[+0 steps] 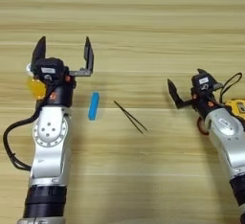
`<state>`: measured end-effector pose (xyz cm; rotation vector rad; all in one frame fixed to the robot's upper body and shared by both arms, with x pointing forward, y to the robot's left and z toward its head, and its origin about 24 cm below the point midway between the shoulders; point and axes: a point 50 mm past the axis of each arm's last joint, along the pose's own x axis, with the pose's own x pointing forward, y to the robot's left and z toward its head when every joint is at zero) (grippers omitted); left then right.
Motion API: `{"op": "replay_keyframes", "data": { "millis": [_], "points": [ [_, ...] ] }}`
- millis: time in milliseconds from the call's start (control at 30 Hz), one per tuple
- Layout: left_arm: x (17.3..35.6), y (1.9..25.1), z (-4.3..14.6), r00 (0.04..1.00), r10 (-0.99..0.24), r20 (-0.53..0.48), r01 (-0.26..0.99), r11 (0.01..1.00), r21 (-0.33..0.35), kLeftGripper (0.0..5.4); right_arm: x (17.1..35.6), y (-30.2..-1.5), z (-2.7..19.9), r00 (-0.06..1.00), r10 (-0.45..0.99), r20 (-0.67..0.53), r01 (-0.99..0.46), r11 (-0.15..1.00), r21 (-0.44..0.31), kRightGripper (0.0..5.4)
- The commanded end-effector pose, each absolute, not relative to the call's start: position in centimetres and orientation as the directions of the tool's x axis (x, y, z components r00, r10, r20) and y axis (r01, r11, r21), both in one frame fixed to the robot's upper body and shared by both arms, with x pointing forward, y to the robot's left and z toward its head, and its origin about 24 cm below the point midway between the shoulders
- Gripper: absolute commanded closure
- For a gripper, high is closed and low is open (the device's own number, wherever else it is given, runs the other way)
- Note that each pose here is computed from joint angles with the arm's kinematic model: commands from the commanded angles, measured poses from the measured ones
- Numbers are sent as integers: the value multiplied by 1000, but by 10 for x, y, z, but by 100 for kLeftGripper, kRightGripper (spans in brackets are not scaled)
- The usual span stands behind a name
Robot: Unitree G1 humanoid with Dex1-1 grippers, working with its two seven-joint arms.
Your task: Move the objects on the table
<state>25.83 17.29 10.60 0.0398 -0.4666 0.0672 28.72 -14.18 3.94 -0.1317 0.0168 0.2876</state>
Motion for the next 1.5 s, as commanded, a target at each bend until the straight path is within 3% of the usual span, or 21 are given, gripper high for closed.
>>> {"op": "replay_keyframes", "data": {
  "millis": [33,400,633,867,1500],
  "points": [
    [260,184,104,897,105,429,-129,991,28,5,290,-140,42,955,295,-28,-296,946,-134,0],
    [263,210,92,908,231,349,-266,963,55,5,289,-139,42,954,299,-27,-299,944,-136,0],
    [268,221,68,942,274,192,-282,959,19,5,288,-138,42,954,300,-25,-300,944,-136,0],
    [269,227,56,954,279,108,-284,958,36,5,288,-137,43,953,301,-25,-302,944,-136,0],
    [271,228,50,962,262,80,-268,961,69,5,288,-136,43,952,304,-26,-305,943,-135,0]
  ]
}}
